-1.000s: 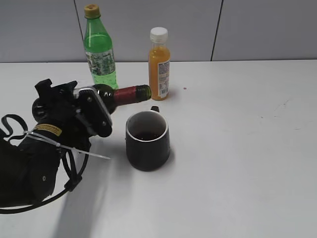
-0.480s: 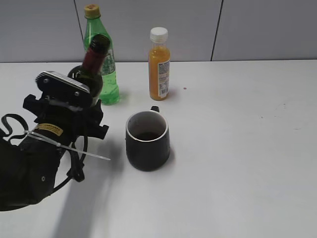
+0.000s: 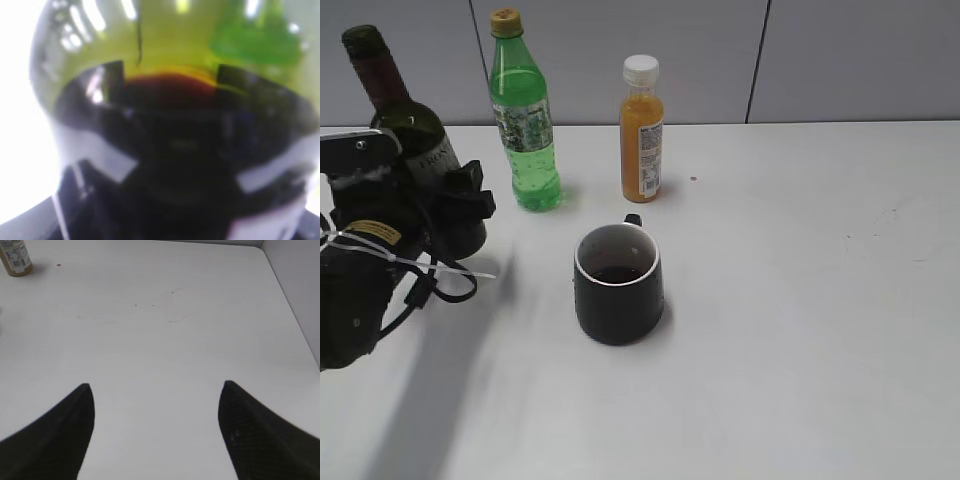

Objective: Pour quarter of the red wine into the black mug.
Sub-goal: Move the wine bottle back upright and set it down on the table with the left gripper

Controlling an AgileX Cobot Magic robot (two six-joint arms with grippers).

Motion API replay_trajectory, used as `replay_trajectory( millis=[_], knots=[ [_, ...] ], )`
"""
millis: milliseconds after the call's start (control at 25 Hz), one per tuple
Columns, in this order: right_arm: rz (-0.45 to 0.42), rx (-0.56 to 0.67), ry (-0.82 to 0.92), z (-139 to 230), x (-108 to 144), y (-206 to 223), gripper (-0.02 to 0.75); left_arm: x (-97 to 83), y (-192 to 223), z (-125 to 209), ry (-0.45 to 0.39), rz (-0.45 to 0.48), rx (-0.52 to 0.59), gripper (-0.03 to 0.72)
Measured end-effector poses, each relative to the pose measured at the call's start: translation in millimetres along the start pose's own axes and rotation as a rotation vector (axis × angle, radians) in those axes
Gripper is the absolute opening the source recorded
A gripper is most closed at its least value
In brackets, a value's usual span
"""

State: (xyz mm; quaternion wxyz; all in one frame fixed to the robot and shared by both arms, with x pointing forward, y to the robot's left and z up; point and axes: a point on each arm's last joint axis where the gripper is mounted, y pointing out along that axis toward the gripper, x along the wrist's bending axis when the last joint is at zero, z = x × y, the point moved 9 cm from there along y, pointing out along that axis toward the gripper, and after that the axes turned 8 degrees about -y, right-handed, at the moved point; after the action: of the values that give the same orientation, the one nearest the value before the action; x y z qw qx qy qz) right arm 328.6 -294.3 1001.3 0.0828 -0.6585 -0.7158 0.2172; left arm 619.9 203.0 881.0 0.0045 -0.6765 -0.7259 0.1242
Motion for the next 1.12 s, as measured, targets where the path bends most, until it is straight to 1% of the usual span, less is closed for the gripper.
replay_trajectory(
  millis=[80,160,200,240,280,320,440,560,640,800,1120],
  knots=[
    [0.000,0.000,0.000,0.0,0.0,0.0,0.587,6.6,6.4,-4.6,-0.003,0.030,-0.008,0.545],
    [0.000,0.000,0.000,0.0,0.0,0.0,0.587,15.1,11.7,-7.7,0.018,0.070,-0.009,0.545],
    [0.000,0.000,0.000,0.0,0.0,0.0,0.587,15.0,12.5,-6.9,0.030,0.111,-0.002,0.545],
    [0.000,0.000,0.000,0.0,0.0,0.0,0.587,18.9,14.8,-5.1,0.041,0.145,0.008,0.545],
    [0.000,0.000,0.000,0.0,0.0,0.0,0.587,16.9,15.6,-3.0,0.062,0.195,0.018,0.545],
    [0.000,0.000,0.000,0.0,0.0,0.0,0.587,19.9,16.7,-0.3,0.077,0.223,0.030,0.545],
    [0.000,0.000,0.000,0.0,0.0,0.0,0.587,21.5,16.1,12.8,0.140,0.323,0.075,0.545],
    [0.000,0.000,0.000,0.0,0.0,0.0,0.587,22.8,14.5,22.2,0.176,0.383,0.104,0.545],
    [0.000,0.000,0.000,0.0,0.0,0.0,0.587,19.6,12.6,30.1,0.191,0.418,0.124,0.545],
    [0.000,0.000,0.000,0.0,0.0,0.0,0.587,14.9,10.9,34.1,0.197,0.454,0.123,0.545],
    [0.000,0.000,0.000,0.0,0.0,0.0,0.587,14.3,10.8,34.8,0.193,0.458,0.118,0.545]
  ],
)
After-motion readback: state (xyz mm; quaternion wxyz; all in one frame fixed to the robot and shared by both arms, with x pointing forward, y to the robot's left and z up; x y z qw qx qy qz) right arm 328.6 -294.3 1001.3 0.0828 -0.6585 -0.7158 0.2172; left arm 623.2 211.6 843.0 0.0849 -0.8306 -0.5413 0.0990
